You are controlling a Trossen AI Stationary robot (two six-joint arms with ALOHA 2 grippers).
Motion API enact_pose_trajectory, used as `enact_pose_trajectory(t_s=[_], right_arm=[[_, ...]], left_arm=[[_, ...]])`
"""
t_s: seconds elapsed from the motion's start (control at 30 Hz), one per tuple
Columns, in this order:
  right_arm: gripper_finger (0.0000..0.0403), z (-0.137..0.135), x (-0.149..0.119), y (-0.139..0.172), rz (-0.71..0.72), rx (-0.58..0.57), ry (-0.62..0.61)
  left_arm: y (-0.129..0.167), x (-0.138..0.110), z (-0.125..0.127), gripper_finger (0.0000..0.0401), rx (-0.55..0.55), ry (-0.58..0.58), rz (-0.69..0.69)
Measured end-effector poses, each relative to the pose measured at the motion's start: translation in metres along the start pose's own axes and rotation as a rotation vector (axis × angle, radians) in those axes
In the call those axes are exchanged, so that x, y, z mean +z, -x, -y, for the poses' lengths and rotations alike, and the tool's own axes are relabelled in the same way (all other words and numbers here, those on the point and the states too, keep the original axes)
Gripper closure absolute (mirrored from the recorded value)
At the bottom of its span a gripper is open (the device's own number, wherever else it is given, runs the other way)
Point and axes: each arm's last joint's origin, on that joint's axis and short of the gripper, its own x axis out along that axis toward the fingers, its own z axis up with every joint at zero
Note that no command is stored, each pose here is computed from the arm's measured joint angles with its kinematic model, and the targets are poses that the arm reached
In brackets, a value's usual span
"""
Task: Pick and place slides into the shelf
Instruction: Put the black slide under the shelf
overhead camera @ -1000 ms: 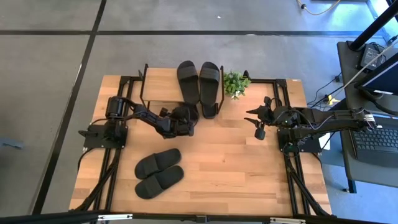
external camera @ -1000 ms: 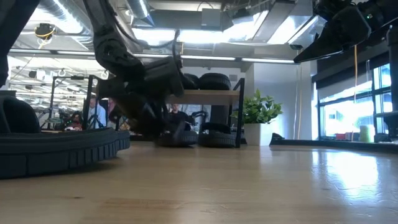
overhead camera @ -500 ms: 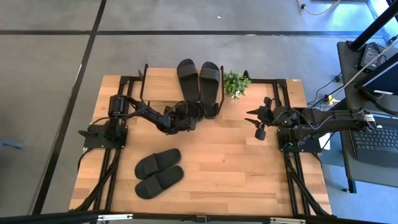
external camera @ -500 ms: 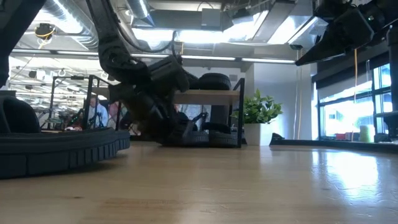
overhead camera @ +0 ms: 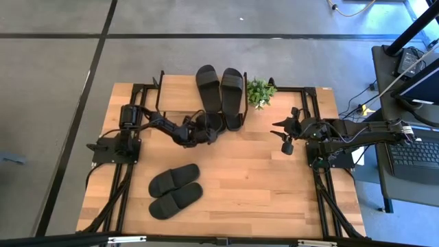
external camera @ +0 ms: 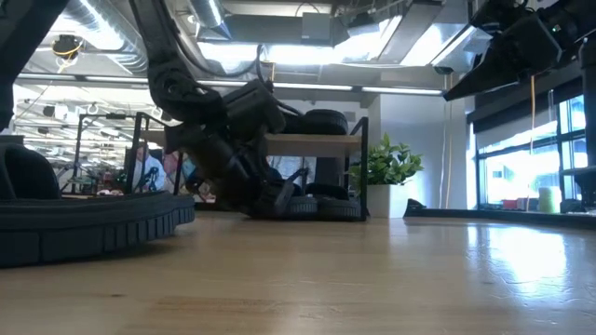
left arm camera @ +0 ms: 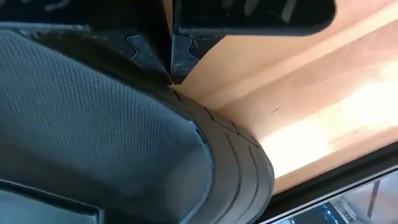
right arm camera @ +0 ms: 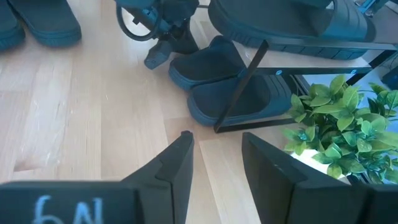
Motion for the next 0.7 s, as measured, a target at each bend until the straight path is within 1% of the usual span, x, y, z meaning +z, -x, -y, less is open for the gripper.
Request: enact_pose_trajectory(t_s=[0.27, 0.33, 0.4, 0.5, 0.6, 0.67, 0.7], right_arm=[[0.0265, 0.0, 0.004, 0.0, 0.036, -0.001, -0.014], [0.0265, 0.0, 0.004, 0.0, 0.043, -0.001, -0.016], [0.0265, 0.0, 0.005, 0.0, 0.05, -0.001, -0.019], [0.0265, 0.0, 0.007, 0.0, 0.068, -0.002, -0.026], [0.0265, 0.0, 0.009, 0.0, 0.092, -0.003, -0.036], [0.0265, 0.001, 0.01, 0.001, 0.103, -0.003, -0.039], [0.0265, 0.001, 0.011, 0.001, 0.108, -0.003, -0.04]], left_arm=[[0.022, -0.002, 0.008, 0.0401, -0.029, -0.06, 0.029], [0.032, 0.001, 0.009, 0.0401, -0.047, -0.068, 0.031], [0.043, 0.005, 0.011, 0.0401, -0.087, -0.066, 0.029], [0.062, 0.015, 0.015, 0.0401, -0.21, -0.032, 0.017], [0.079, 0.027, 0.024, 0.0401, -0.406, 0.036, 0.001], [0.086, 0.033, 0.032, 0.0401, -0.553, 0.084, 0.0], [0.089, 0.035, 0.035, 0.0401, -0.62, 0.09, 0.001]])
